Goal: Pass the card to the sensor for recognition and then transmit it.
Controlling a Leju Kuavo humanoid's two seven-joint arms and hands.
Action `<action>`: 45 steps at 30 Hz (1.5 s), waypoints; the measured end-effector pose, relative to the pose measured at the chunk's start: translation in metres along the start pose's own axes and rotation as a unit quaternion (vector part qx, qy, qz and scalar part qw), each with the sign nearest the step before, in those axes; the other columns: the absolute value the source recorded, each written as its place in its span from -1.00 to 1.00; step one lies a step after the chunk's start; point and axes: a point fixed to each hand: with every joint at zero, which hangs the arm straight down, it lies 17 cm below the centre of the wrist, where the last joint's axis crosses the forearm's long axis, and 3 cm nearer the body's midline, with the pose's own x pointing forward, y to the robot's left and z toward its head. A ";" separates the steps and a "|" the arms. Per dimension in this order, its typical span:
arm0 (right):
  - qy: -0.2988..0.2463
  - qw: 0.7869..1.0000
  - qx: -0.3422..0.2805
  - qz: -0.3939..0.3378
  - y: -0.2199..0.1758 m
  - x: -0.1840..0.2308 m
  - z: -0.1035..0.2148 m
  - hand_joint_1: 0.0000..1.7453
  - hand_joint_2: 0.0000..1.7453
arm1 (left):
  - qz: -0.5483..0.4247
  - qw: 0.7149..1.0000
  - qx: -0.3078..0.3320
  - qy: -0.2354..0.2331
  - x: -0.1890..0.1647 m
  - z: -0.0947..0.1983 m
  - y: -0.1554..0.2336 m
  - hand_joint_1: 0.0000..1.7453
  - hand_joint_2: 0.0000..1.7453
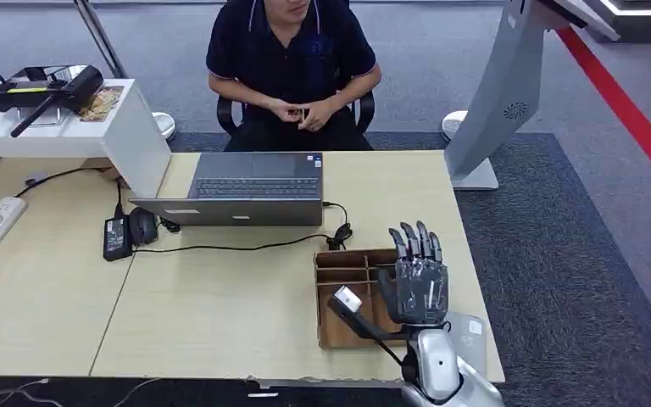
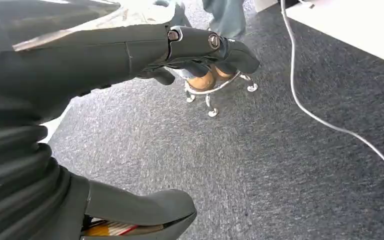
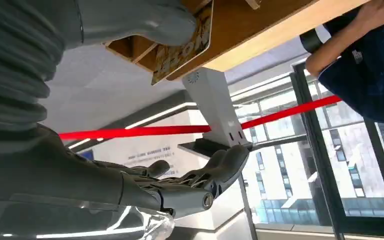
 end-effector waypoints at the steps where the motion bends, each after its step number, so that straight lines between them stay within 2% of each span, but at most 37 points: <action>1: 0.000 1.000 0.000 0.000 0.000 0.000 0.000 -0.46 1.00 | 0.000 1.000 0.000 0.000 0.000 0.000 0.000 -1.00 1.00; 2: 0.000 1.000 0.000 0.000 0.000 0.000 0.000 -0.44 1.00 | 0.000 1.000 0.000 0.000 0.000 0.000 0.000 -1.00 1.00; 3: 0.000 1.000 0.000 -0.001 0.000 0.000 0.000 -0.30 1.00 | 0.000 1.000 0.000 0.000 0.000 0.000 0.000 -1.00 1.00; 4: -0.001 1.000 0.000 -0.001 0.000 0.001 0.000 -0.30 1.00 | 0.000 1.000 0.000 0.000 0.000 0.000 0.000 -1.00 1.00; 5: -0.001 1.000 0.000 -0.001 0.000 0.001 0.000 -0.32 1.00 | 0.000 1.000 0.000 0.000 0.000 0.000 0.000 -1.00 1.00; 6: -0.001 1.000 0.000 -0.001 0.000 0.001 0.000 -0.44 1.00 | 0.000 1.000 0.000 0.000 0.000 0.000 0.000 -1.00 1.00; 8: -0.002 1.000 0.000 -0.002 0.000 0.002 0.000 -0.40 1.00 | 0.000 1.000 0.000 0.000 0.000 0.000 0.000 -1.00 1.00; 11: -0.002 1.000 0.000 -0.002 0.000 0.002 0.000 -0.46 1.00 | 0.000 1.000 0.000 0.000 0.000 0.000 0.000 -1.00 1.00; 12: -0.002 1.000 0.000 -0.002 0.000 0.002 0.000 -0.54 1.00 | 0.000 1.000 0.000 0.000 0.000 0.000 0.000 -1.00 1.00; 14: -0.002 1.000 0.000 -0.002 0.000 0.002 0.000 -0.50 1.00 | 0.000 1.000 0.000 0.000 0.000 0.000 0.000 -1.00 1.00; 16: -0.002 1.000 0.000 -0.002 0.000 0.002 -0.001 -0.56 1.00 | 0.000 1.000 0.000 0.000 0.000 0.000 0.000 -1.00 1.00; 24: -0.003 1.000 0.001 -0.001 0.000 0.001 0.000 -0.54 1.00 | 0.000 1.000 0.000 0.000 0.000 0.000 0.000 -1.00 1.00; 32: -0.004 1.000 0.002 0.000 0.001 0.001 0.000 -0.62 1.00 | 0.000 1.000 0.000 -0.001 0.000 0.000 0.000 -1.00 1.00; 43: -0.006 1.000 0.005 -0.003 0.002 0.003 0.002 -0.58 1.00 | -0.001 1.000 0.000 -0.002 0.000 0.000 0.000 -1.00 1.00; 45: -0.006 1.000 0.006 -0.003 0.003 0.003 0.002 -0.52 1.00 | -0.001 1.000 0.000 -0.002 0.000 0.000 0.000 -1.00 1.00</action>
